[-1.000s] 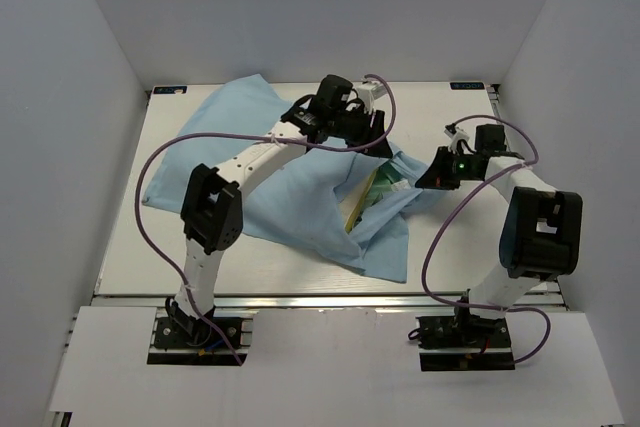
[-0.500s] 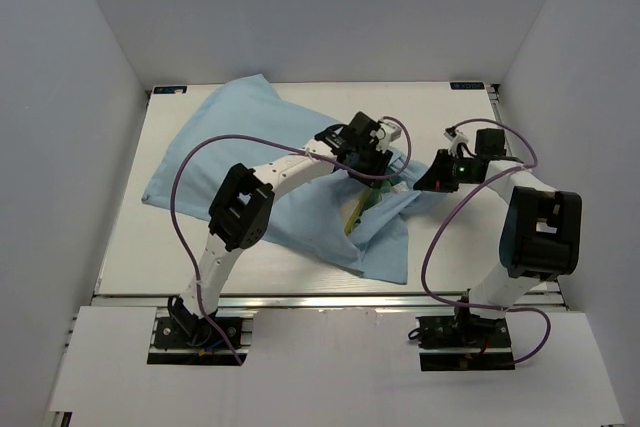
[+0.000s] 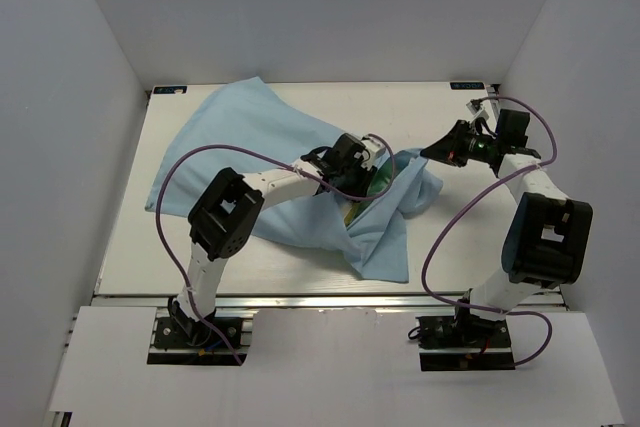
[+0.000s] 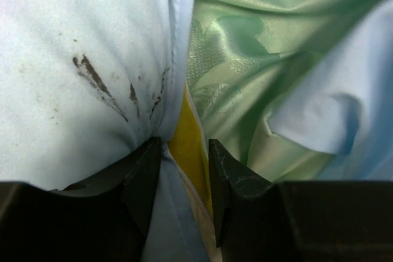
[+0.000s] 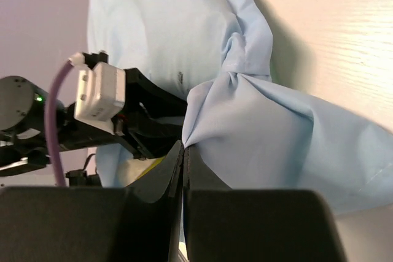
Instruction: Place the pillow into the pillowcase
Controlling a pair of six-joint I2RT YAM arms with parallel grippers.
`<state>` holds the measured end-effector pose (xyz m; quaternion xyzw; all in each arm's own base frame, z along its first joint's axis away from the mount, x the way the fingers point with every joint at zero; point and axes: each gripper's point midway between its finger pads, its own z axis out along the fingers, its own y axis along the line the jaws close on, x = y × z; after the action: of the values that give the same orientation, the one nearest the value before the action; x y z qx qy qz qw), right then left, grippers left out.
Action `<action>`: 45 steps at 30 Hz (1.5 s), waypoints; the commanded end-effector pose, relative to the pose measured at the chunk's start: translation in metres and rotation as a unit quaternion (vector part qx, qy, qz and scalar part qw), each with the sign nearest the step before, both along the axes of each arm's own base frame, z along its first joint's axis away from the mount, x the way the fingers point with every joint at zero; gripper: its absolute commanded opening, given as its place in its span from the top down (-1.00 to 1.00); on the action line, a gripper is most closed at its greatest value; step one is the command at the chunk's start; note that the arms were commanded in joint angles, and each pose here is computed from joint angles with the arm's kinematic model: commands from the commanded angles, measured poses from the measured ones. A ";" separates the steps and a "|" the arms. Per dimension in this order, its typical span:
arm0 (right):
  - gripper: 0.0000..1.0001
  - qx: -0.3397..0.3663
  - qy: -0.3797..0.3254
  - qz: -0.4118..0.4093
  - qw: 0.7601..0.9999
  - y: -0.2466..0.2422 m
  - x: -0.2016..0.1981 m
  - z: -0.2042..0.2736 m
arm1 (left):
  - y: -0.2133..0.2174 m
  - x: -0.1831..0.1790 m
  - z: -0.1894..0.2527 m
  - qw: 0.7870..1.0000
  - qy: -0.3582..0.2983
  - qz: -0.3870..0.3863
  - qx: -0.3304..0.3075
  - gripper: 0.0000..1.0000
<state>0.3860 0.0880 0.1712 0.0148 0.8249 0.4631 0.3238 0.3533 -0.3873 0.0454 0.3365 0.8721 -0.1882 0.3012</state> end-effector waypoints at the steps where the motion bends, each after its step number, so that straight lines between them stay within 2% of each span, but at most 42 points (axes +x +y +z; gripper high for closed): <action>1: 1.00 0.004 -0.115 -0.026 0.993 -0.017 0.030 0.063 | 0.070 -0.057 -0.058 0.985 0.115 0.008 0.126 0.04; 8: 1.00 0.037 -0.120 0.041 0.991 0.013 0.012 0.073 | 0.063 -0.080 -0.054 0.982 0.153 -0.039 0.104 -0.04; 13: 1.00 0.026 -0.143 0.123 0.982 0.056 -0.020 0.074 | 0.036 -0.078 -0.029 0.984 0.163 -0.056 0.046 -0.12; 16: 1.00 0.014 -0.130 0.152 0.980 0.079 -0.036 0.068 | 0.017 -0.062 0.014 0.990 0.132 -0.049 0.003 -0.15; 17: 1.00 0.011 -0.129 0.169 0.977 0.092 -0.042 0.066 | 0.010 -0.053 0.051 0.994 0.097 -0.046 -0.027 -0.16; 20: 1.00 0.001 -0.119 0.168 0.979 0.093 -0.042 0.053 | 0.013 -0.032 0.115 0.996 0.042 -0.005 -0.075 -0.20; 21: 1.00 -0.002 -0.112 0.166 0.980 0.092 -0.042 0.048 | 0.020 -0.024 0.156 0.994 0.010 0.011 -0.107 -0.19; 24: 1.00 -0.008 -0.090 0.169 0.982 0.094 -0.042 0.032 | 0.054 -0.013 0.219 0.987 -0.052 0.063 -0.140 -0.19; 27: 1.00 -0.025 -0.080 0.178 0.981 0.103 -0.042 0.020 | 0.095 -0.011 0.247 0.981 -0.085 0.113 -0.136 -0.24; 30: 1.00 -0.037 -0.076 0.187 0.979 0.117 -0.041 0.013 | 0.116 -0.023 0.240 0.983 -0.077 0.122 -0.112 -0.30; 32: 1.00 -0.041 -0.071 0.202 0.976 0.134 -0.044 0.009 | 0.123 -0.043 0.221 0.987 -0.050 0.109 -0.103 -0.31; 34: 1.00 -0.053 -0.070 0.210 0.974 0.147 -0.038 0.008 | 0.125 -0.072 0.195 0.990 -0.005 0.087 -0.108 -0.32; 40: 1.00 -0.069 -0.076 0.277 0.955 0.212 -0.056 0.010 | 0.137 -0.124 0.149 0.987 0.057 0.079 -0.129 -0.35; 45: 1.00 -0.071 -0.090 0.250 0.961 0.207 -0.049 0.013 | 0.122 -0.155 0.119 0.986 0.090 0.075 -0.120 -0.41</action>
<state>0.3201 0.3045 0.1681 -0.2658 0.8041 0.4814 0.2259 0.2110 -0.2468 0.1400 0.2160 0.9110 -0.2528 0.2440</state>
